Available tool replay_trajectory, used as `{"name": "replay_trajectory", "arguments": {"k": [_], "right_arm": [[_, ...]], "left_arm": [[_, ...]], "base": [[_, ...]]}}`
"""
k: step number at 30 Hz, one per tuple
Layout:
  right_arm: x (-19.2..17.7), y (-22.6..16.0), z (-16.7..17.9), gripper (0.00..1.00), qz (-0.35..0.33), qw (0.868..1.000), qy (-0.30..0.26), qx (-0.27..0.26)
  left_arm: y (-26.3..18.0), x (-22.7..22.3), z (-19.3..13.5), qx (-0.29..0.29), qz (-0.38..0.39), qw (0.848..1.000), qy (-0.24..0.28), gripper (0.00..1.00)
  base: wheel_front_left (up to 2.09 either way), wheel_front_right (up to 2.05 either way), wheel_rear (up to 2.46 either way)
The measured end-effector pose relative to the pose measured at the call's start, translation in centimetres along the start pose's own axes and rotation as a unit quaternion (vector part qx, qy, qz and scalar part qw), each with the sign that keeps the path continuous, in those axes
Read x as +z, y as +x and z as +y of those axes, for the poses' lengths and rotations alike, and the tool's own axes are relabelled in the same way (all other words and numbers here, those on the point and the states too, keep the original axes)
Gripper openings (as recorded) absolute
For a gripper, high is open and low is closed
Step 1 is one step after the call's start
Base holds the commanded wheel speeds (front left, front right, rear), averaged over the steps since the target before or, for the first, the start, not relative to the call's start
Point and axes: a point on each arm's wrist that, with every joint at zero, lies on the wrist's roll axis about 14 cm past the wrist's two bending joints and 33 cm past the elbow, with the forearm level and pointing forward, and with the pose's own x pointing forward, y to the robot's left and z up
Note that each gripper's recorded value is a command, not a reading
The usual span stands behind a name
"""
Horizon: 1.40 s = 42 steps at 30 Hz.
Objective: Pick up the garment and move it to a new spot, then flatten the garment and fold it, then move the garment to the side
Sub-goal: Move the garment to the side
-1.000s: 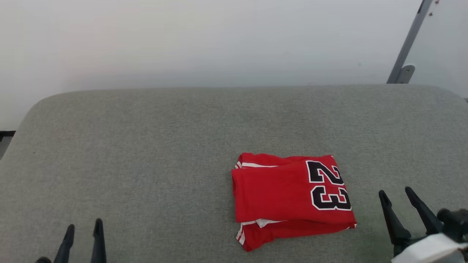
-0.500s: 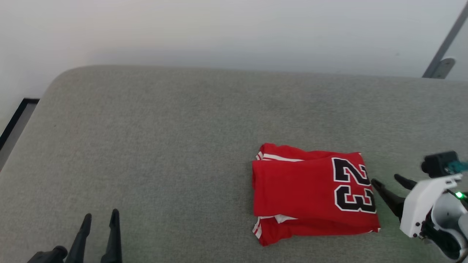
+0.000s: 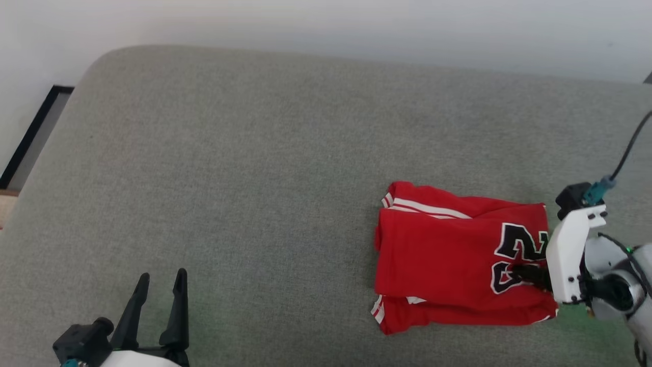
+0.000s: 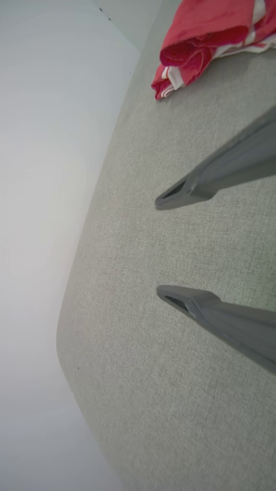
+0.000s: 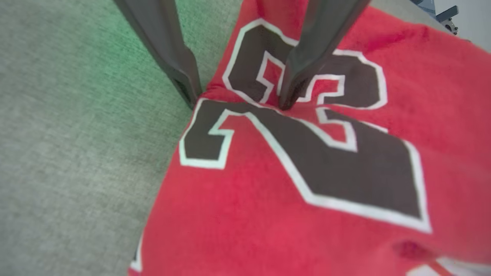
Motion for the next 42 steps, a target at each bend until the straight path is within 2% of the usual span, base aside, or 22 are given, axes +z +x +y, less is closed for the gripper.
{"name": "replay_trajectory", "arguments": {"k": [1,2,3,4,13,24,33,42], "right_arm": [[0.0,0.4,0.2,1.00,0.009,1.000,0.001,0.004],[0.0,0.7,0.2,0.79,0.018,1.000,-0.001,0.004],[0.1,1.0,0.3,0.20,0.023,1.000,-0.002,0.006],[0.2,1.2,0.4,0.00,0.025,1.000,0.000,0.010],[2.4,0.1,0.1,0.00,-0.014,1.000,0.009,0.026],[3.1,-5.3,-8.1,0.00,-0.077,0.993,0.060,-0.061],[1.9,-11.1,-16.1,0.00,-0.125,0.972,0.103,-0.172],[1.8,-16.8,-22.5,0.00,-0.165,0.937,0.078,-0.299]], "left_arm": [[0.1,-0.2,0.1,0.001,0.003,1.000,0.001,1.00],[0.2,-0.3,0.1,0.002,0.006,1.000,0.001,1.00],[0.3,-0.4,0.1,0.003,0.007,1.000,0.000,1.00],[0.4,-0.4,0.2,0.004,0.007,1.000,-0.002,1.00],[2.1,-0.1,-0.2,-0.007,0.005,1.000,0.004,1.00],[6.5,1.0,-4.5,-0.088,-0.013,0.996,0.025,1.00],[10.1,0.3,-10.3,-0.183,-0.012,0.982,0.039,1.00],[12.8,-1.4,-16.1,-0.272,-0.004,0.961,0.038,1.00]], "base": [[0.00,0.00,0.00],[0.00,0.00,0.00],[0.00,0.00,0.00],[0.00,0.00,0.00],[0.00,0.00,0.00],[0.00,0.00,0.00],[0.00,0.00,0.00],[0.00,0.00,0.00]]}}
